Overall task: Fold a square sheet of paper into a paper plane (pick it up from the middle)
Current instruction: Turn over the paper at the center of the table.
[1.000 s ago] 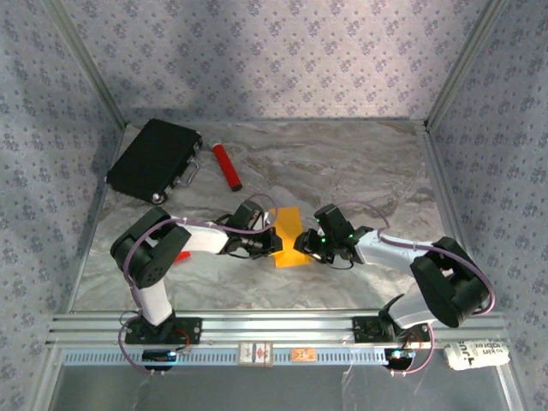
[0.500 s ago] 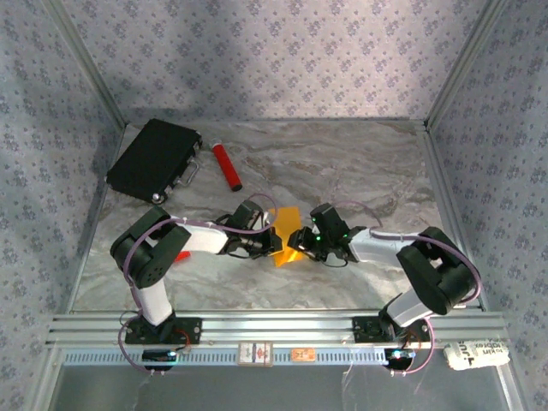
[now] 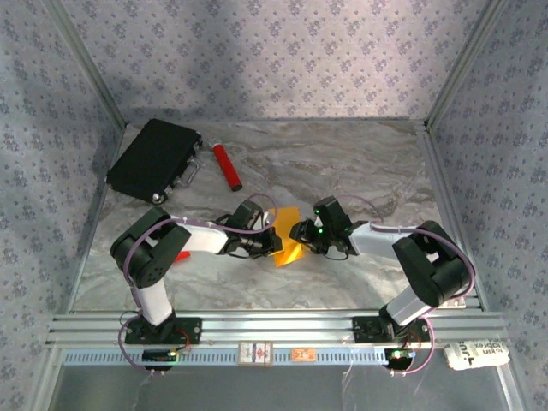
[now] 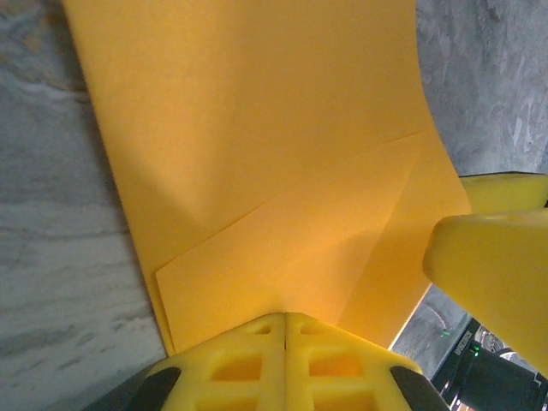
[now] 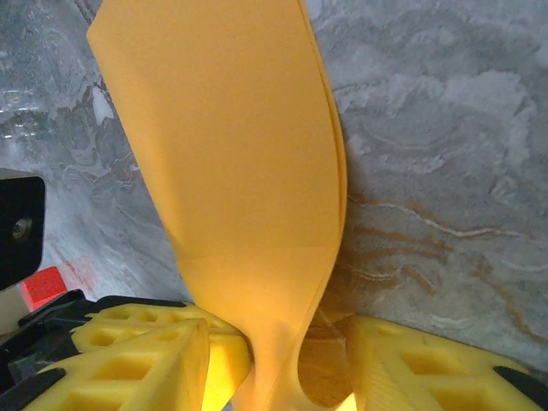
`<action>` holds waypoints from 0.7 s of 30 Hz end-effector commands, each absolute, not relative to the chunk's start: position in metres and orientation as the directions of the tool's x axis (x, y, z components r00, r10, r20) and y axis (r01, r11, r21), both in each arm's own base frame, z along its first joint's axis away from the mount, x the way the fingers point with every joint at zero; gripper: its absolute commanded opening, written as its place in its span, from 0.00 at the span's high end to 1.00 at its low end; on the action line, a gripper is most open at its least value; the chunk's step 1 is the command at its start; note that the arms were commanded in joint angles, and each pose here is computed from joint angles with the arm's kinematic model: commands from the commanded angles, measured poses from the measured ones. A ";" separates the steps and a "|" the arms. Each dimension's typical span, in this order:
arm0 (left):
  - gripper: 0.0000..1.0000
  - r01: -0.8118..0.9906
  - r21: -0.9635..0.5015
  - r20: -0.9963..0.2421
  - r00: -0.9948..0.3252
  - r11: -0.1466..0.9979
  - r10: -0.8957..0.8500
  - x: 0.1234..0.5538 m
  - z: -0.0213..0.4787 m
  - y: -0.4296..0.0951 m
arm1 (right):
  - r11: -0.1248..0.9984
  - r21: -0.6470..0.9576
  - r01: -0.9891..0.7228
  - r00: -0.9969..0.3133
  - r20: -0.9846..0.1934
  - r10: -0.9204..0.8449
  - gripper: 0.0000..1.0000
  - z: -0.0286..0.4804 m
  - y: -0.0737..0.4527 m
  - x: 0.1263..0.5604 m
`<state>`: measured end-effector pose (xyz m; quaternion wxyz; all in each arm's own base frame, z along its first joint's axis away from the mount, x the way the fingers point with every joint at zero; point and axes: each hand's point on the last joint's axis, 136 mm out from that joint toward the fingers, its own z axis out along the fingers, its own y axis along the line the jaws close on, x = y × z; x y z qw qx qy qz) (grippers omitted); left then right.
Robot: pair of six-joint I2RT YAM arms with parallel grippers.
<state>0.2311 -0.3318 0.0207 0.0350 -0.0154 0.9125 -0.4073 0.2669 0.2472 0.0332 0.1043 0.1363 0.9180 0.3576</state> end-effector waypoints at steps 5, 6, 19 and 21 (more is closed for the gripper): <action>0.97 -0.003 -0.731 -0.036 -0.998 0.683 -0.042 0.225 0.012 -0.326 | 0.681 0.718 0.144 -0.947 -0.100 0.305 0.58 0.034 0.252 0.281; 0.97 -0.003 -0.732 -0.037 -0.998 0.682 -0.044 0.226 0.013 -0.326 | 0.680 0.717 0.150 -0.946 -0.097 0.310 0.58 0.033 0.251 0.281; 0.97 -0.005 -0.737 -0.038 -0.998 0.675 -0.049 0.227 0.017 -0.327 | 0.660 0.737 0.149 -0.941 -0.099 0.323 0.67 0.032 0.246 0.289; 0.97 -0.004 -0.739 -0.042 -0.998 0.673 -0.052 0.228 0.019 -0.327 | 0.658 0.737 0.155 -0.940 -0.095 0.327 0.67 0.030 0.245 0.290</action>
